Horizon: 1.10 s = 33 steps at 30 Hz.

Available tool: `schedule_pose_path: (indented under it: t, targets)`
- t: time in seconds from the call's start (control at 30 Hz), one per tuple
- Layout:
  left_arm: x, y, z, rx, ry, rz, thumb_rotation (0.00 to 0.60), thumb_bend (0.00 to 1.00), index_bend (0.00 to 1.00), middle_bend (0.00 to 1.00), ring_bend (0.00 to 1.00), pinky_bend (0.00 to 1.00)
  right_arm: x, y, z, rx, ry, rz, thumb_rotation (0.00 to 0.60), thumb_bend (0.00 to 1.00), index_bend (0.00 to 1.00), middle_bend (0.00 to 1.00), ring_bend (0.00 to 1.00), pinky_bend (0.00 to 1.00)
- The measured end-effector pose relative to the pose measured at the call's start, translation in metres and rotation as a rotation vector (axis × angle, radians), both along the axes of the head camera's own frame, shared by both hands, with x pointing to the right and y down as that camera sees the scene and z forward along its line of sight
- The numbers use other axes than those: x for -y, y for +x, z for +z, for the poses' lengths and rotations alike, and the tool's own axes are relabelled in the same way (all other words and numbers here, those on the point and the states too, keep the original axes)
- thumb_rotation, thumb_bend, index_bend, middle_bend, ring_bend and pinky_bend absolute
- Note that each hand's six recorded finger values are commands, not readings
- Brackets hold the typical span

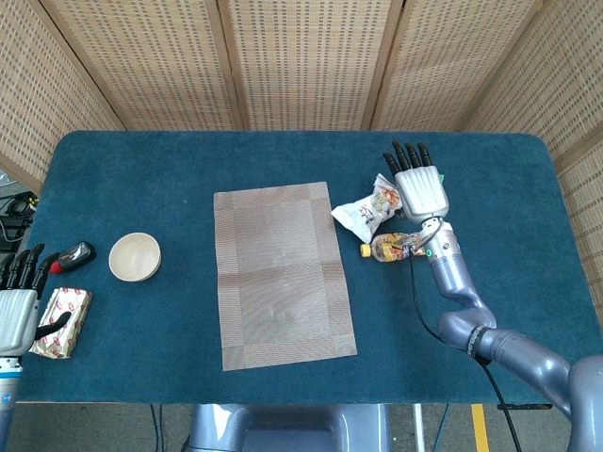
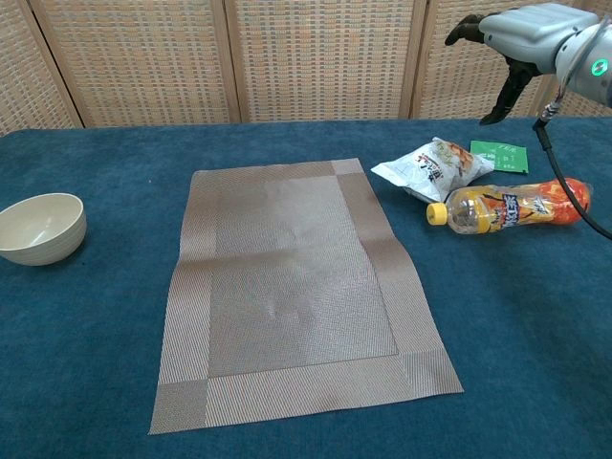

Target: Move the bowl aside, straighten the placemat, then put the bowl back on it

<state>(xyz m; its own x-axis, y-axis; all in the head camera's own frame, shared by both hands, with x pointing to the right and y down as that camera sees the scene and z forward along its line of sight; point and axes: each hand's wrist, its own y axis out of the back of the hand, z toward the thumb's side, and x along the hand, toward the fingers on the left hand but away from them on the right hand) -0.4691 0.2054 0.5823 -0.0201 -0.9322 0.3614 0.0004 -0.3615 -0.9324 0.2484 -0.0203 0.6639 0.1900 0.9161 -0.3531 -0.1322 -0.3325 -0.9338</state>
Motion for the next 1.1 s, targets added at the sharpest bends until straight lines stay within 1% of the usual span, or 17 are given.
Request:
schedule_pose_path:
  t: [0.13, 0.2, 0.3, 0.4, 0.53, 0.83, 0.97, 1.03, 1.1]
  targets:
    - [0.0, 0.002, -0.002, -0.003, 0.003, 0.005, 0.6, 0.16, 0.1, 0.0, 0.0, 0.0, -0.01, 0.001, -0.004, 0.026, -0.002, -0.004, 0.6, 0.11, 0.11, 0.0, 0.0, 0.0]
    - [0.0, 0.001, -0.003, -0.003, 0.008, 0.002, 0.6, 0.16, 0.1, 0.0, 0.0, 0.0, -0.017, 0.001, -0.008, 0.034, -0.002, -0.019, 0.6, 0.08, 0.11, 0.0, 0.0, 0.0]
    - [0.0, 0.001, -0.006, -0.001, 0.017, 0.0, 0.6, 0.16, 0.1, 0.0, 0.0, 0.0, -0.034, 0.001, -0.015, 0.044, 0.0, -0.061, 0.6, 0.05, 0.11, 0.0, 0.0, 0.0]
    - [0.0, 0.0, -0.008, 0.001, 0.026, -0.001, 0.6, 0.16, 0.1, 0.0, 0.0, 0.0, -0.058, 0.0, -0.023, 0.056, 0.004, -0.125, 0.6, 0.03, 0.11, 0.0, 0.0, 0.0]
    - [0.0, -0.001, -0.008, -0.001, 0.026, -0.006, 0.6, 0.16, 0.09, 0.0, 0.0, 0.0, -0.096, -0.004, -0.031, 0.087, 0.0, -0.219, 0.6, 0.02, 0.11, 0.0, 0.0, 0.0]
    - [-0.002, 0.002, 0.002, -0.001, -0.002, 0.007, 0.6, 0.16, 0.09, 0.0, 0.0, 0.0, -0.184, -0.025, -0.035, 0.215, -0.079, -0.405, 0.6, 0.02, 0.11, 0.0, 0.0, 0.0]
    - [-0.002, 0.002, 0.004, -0.001, -0.006, 0.007, 0.6, 0.16, 0.09, 0.0, 0.0, 0.0, -0.219, -0.035, -0.034, 0.281, -0.127, -0.445, 0.6, 0.01, 0.11, 0.0, 0.0, 0.0]
    - [-0.001, 0.001, 0.006, -0.003, -0.007, 0.005, 0.6, 0.16, 0.1, 0.0, 0.0, 0.0, -0.232, -0.041, -0.033, 0.308, -0.144, -0.456, 0.6, 0.01, 0.11, 0.0, 0.0, 0.0]
    - [-0.001, 0.001, 0.008, -0.002, -0.009, 0.004, 0.6, 0.16, 0.1, 0.0, 0.0, 0.0, -0.24, -0.046, -0.03, 0.326, -0.155, -0.461, 0.6, 0.01, 0.11, 0.0, 0.0, 0.0]
